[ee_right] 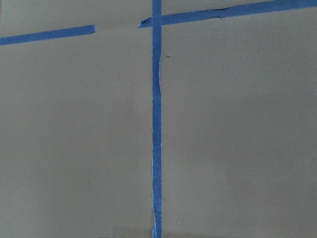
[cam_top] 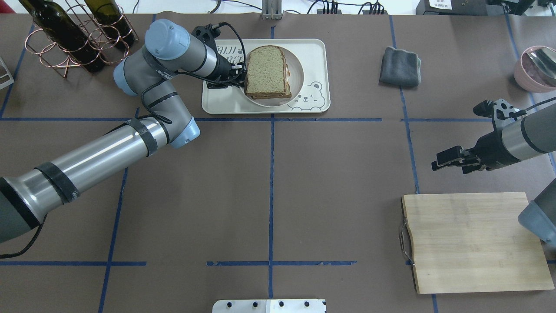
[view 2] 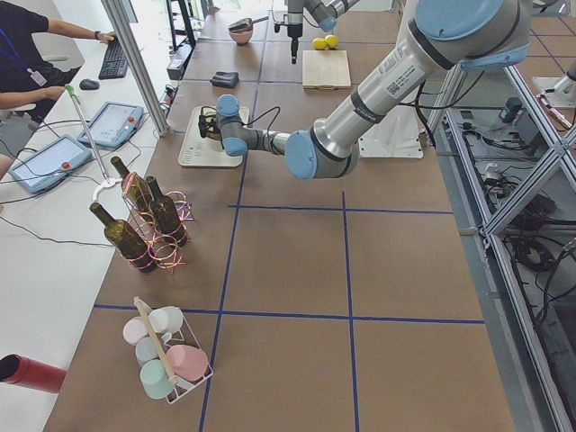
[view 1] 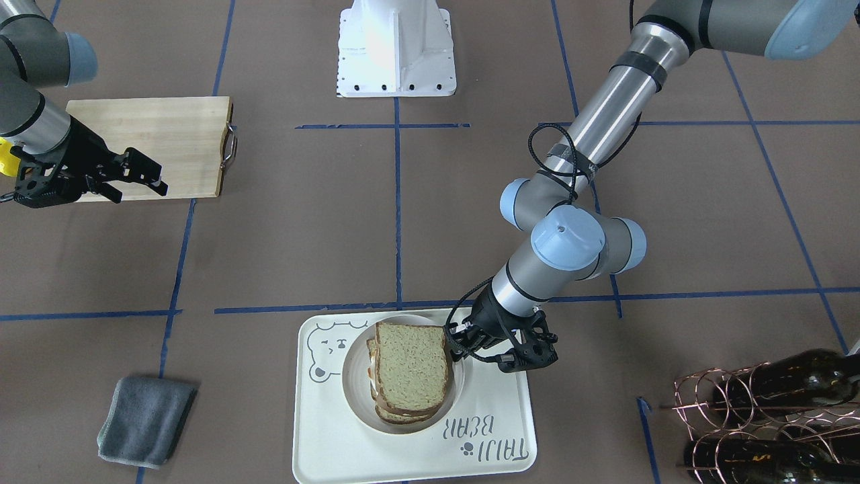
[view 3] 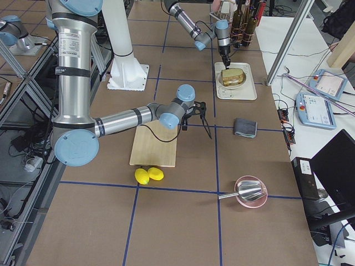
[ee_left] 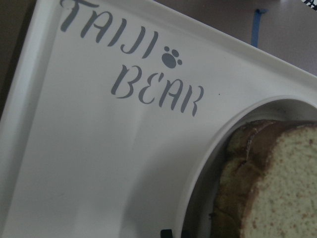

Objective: Make sandwich and place on tray
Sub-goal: 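Lower the plate onto the tray and open the left gripper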

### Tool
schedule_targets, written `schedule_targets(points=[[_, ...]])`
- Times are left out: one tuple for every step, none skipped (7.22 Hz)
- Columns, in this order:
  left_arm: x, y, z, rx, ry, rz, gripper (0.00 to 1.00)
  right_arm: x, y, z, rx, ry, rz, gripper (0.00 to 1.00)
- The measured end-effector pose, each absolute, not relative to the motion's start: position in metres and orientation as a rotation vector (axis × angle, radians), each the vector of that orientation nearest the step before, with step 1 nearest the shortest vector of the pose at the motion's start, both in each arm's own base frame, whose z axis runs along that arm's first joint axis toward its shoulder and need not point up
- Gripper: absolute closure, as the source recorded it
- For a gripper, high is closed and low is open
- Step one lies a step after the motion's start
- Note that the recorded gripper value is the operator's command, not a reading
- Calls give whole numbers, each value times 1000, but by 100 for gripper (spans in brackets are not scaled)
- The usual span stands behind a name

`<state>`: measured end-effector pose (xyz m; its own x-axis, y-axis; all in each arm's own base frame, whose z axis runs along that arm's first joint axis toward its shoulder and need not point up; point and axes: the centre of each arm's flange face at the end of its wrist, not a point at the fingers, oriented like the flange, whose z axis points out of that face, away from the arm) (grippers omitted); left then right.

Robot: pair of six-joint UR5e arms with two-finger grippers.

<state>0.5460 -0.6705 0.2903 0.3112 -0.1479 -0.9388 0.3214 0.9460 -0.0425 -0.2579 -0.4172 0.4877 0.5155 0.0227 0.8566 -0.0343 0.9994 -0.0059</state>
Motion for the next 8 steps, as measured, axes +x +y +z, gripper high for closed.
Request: schedule_targets(points=[[547, -673, 294, 164, 1212, -320, 92, -258, -417, 486, 13, -1031, 34, 0], [548, -674, 296, 165, 1209, -326, 77, -258, -417, 485, 15, -1033, 32, 0], [548, -674, 295, 166, 1209, -329, 17, -258, -417, 484, 16, -1034, 32, 0], [548, -674, 294, 169, 1216, -328, 0, -257, -416, 483, 17, -1035, 31, 0], [548, -674, 292, 174, 1224, -324, 0, -256, -417, 481, 15, -1040, 30, 0], [546, -673, 288, 180, 1233, -316, 0, -254, -418, 480, 7, -1049, 30, 0], [539, -672, 283, 196, 1248, -304, 0, -246, -421, 479, 5, -1056, 40, 0], [520, -664, 288, 216, 1265, -279, 0, -231, -429, 478, 12, -1061, 67, 0]])
